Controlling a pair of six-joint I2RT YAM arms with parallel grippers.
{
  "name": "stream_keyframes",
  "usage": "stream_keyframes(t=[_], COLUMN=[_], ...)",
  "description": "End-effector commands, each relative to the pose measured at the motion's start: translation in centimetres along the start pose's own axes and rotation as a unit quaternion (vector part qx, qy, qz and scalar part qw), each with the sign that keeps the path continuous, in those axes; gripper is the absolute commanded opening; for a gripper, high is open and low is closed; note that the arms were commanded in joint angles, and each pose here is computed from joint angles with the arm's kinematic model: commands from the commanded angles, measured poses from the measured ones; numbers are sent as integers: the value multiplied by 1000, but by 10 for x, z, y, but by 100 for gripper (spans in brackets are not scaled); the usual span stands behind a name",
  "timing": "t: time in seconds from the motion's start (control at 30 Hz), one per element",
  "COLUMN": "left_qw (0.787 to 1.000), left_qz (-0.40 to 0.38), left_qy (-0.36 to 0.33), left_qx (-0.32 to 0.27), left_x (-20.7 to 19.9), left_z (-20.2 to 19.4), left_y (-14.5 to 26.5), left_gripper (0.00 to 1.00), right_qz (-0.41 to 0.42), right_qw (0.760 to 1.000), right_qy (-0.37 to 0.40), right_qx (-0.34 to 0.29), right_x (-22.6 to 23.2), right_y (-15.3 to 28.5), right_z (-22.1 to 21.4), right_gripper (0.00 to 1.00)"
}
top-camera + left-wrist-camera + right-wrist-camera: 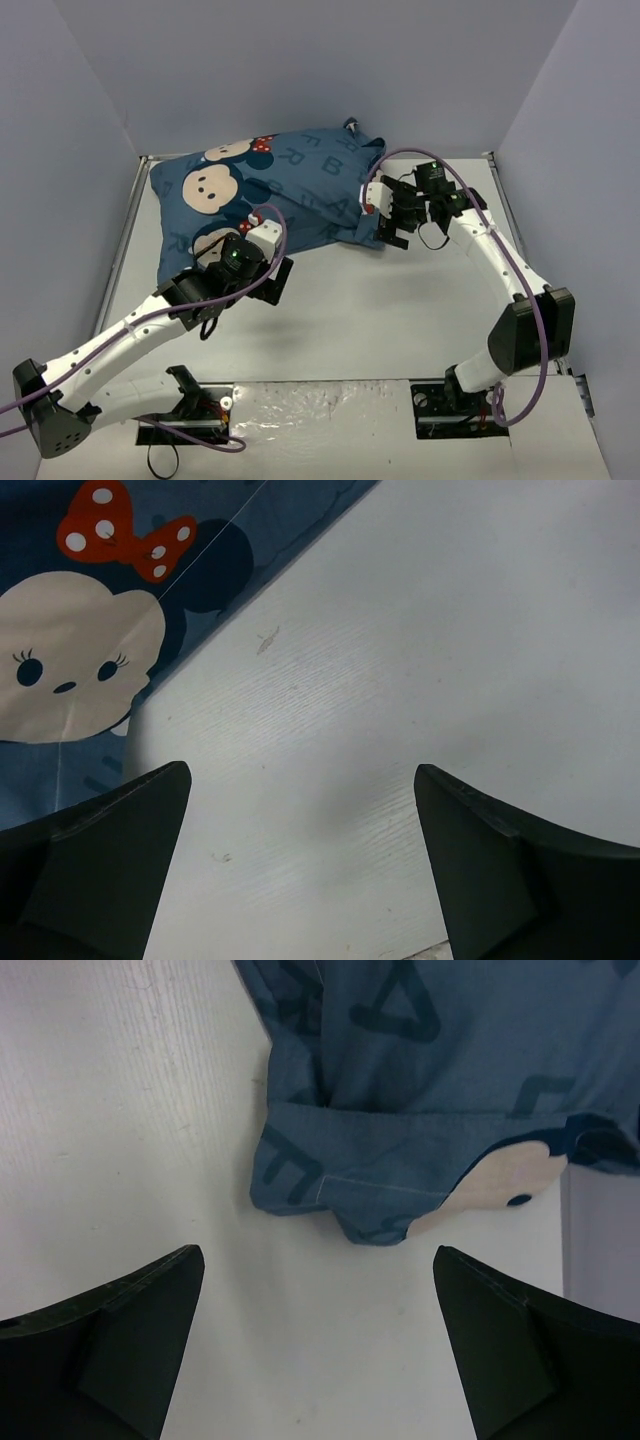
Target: Remove the pillowcase from the pillow
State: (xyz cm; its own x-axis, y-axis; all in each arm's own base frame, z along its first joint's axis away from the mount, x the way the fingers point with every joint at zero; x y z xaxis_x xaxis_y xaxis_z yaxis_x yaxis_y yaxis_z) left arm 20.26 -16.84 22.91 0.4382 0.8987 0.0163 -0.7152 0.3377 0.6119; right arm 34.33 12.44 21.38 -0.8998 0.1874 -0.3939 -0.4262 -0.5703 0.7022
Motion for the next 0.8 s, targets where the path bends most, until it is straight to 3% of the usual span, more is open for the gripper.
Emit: stream_keyframes(t=[0.0, 0.07, 0.17, 0.2, 0.23, 0.4, 0.53, 0.63, 0.67, 0.77], left_qw=[998, 994, 981, 977, 973, 963, 952, 943, 941, 930], left_qz=[60, 93, 163, 179, 191, 241, 278, 308, 312, 342], left_qy=[-31, -65, -104, -113, -127, -111, -113, -111, -109, -109], left_qx=[4, 5, 6, 8, 12, 49, 54, 62, 66, 82], left_x=[13, 18, 36, 41, 45, 78, 101, 117, 122, 136], left_z=[-11, -13, -10, -12, -10, -9, -5, -1, -2, -6], left_y=[2, 0, -3, -5, -10, -40, -64, -87, -92, -117], left_gripper=[95, 95, 95, 95, 95, 97, 98, 100, 92, 88], right_qz=[38, 18, -47, -80, -100, -176, -172, -144, -137, -117], right_qw=[992, 994, 999, 995, 993, 976, 973, 977, 978, 981], right_qy=[105, 96, 10, -55, -68, -122, -141, -149, -150, -149], right_qx=[-60, -43, -24, -8, -7, 52, 67, 42, 37, 27], right_x=[-7, -21, -61, -72, -83, -86, -81, -79, -79, -74], right_y=[-23, -42, -69, -82, -83, -109, -113, -110, -111, -112], right_z=[23, 26, 28, 24, 29, 16, -3, -12, -14, -20], right_gripper=[94, 92, 93, 93, 100, 100, 100, 100, 98, 91])
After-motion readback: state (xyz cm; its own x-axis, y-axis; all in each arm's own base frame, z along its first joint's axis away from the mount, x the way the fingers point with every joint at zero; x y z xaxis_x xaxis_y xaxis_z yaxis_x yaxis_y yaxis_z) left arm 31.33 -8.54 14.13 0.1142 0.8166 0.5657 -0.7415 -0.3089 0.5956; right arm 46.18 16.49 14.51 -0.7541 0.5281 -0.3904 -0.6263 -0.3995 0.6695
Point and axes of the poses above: each gripper's point midway between its finger pads, its own y axis back along the fingers, its own x axis along the line the jaws close on, z = x × y, the point moved 4 cm from there along y, back along the fingers, and after that the axes turned 1 degree about y, right-handed, at the moved point
